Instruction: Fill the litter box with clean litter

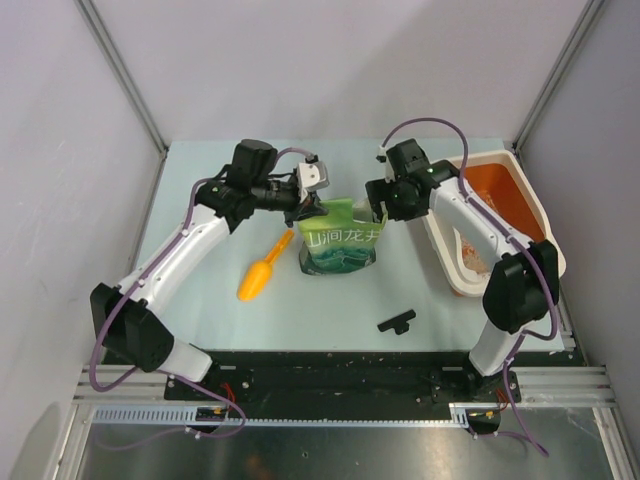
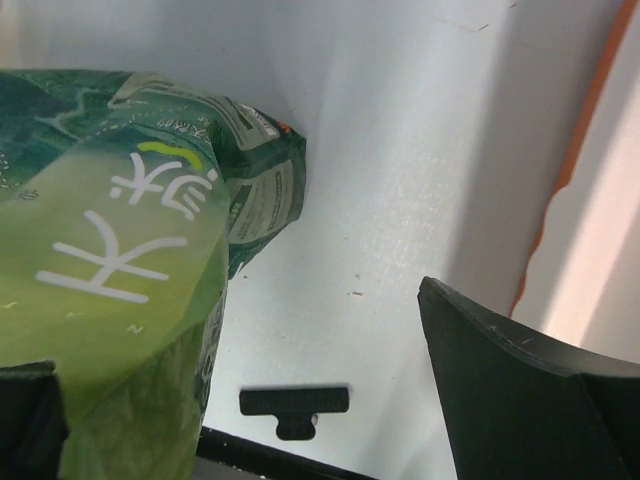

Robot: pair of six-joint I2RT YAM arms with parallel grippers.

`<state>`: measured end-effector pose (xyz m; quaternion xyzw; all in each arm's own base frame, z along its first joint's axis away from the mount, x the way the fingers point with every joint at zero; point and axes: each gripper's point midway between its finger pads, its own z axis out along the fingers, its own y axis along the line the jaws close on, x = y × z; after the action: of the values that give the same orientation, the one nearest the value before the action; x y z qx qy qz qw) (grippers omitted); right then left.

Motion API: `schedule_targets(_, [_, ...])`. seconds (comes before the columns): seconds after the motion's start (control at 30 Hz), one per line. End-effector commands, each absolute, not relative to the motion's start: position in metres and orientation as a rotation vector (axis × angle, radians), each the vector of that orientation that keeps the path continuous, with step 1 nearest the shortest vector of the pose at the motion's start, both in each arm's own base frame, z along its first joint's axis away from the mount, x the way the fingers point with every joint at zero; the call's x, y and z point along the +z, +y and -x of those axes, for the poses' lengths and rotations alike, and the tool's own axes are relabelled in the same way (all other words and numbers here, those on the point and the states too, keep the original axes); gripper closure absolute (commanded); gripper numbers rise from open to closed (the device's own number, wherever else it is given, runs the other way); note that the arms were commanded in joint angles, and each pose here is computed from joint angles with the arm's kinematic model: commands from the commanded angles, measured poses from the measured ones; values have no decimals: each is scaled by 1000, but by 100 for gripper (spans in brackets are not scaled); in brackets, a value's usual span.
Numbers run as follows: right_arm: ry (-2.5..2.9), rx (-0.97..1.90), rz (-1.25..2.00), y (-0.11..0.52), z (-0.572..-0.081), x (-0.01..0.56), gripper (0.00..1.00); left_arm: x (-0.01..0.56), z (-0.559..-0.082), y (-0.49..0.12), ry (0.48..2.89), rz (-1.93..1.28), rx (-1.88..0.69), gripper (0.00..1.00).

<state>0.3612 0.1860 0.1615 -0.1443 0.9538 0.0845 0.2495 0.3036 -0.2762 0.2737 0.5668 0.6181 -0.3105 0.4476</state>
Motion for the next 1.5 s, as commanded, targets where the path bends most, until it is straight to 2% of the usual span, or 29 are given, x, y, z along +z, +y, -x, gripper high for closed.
schedule_targets(0.0, [2399,128,297,158,-384,229,18,309,-294,-276,1430,-1380,-765,98])
schedule_targets(0.17, [2265,125,346,162,-390,279,19,308,-298,-275,1442,-1373,-750,98])
schedule_targets(0.33, [2249,122,389,161,-378,285,18,310,-303,-276,1444,-1368,-741,98])
schedule_targets(0.4, [2233,162,390,161,-374,290,18,311,-305,-277,1447,-1363,-738,92])
schedule_targets(0.43, [2224,237,414,169,-371,292,18,315,-307,-276,1446,-1357,-725,86])
schedule_targets(0.47, [2209,293,425,173,-371,296,18,319,-308,-275,1445,-1347,-713,72])
schedule_targets(0.53, [2130,453,445,181,-372,321,18,330,-311,-270,1454,-1308,-685,60])
schedule_targets(0.6, [2059,538,454,182,-378,342,18,347,-312,-259,1468,-1243,-643,39])
schedule_targets(0.67, [1996,617,476,178,-380,362,18,358,-322,-239,1520,-1141,-557,1])
schedule_targets(0.8, [1916,574,580,171,-386,373,14,325,-341,-197,1722,-952,-466,0])
schedule_targets(0.87, [1893,552,606,169,-387,376,10,277,-347,-170,1898,-833,-457,0])
schedule_targets(0.93, [1866,557,635,172,-385,380,1,223,-346,-145,2058,-759,-425,0])
schedule_targets(1.03, [1863,538,641,170,-386,380,0,166,-333,-137,2157,-846,-428,0])
schedule_targets(1.13, [1868,530,639,168,-386,378,0,133,-334,-125,2254,-816,-372,0])
schedule_targets(1.47, [1862,518,651,168,-384,375,0,64,-309,-106,2370,-989,-308,0])
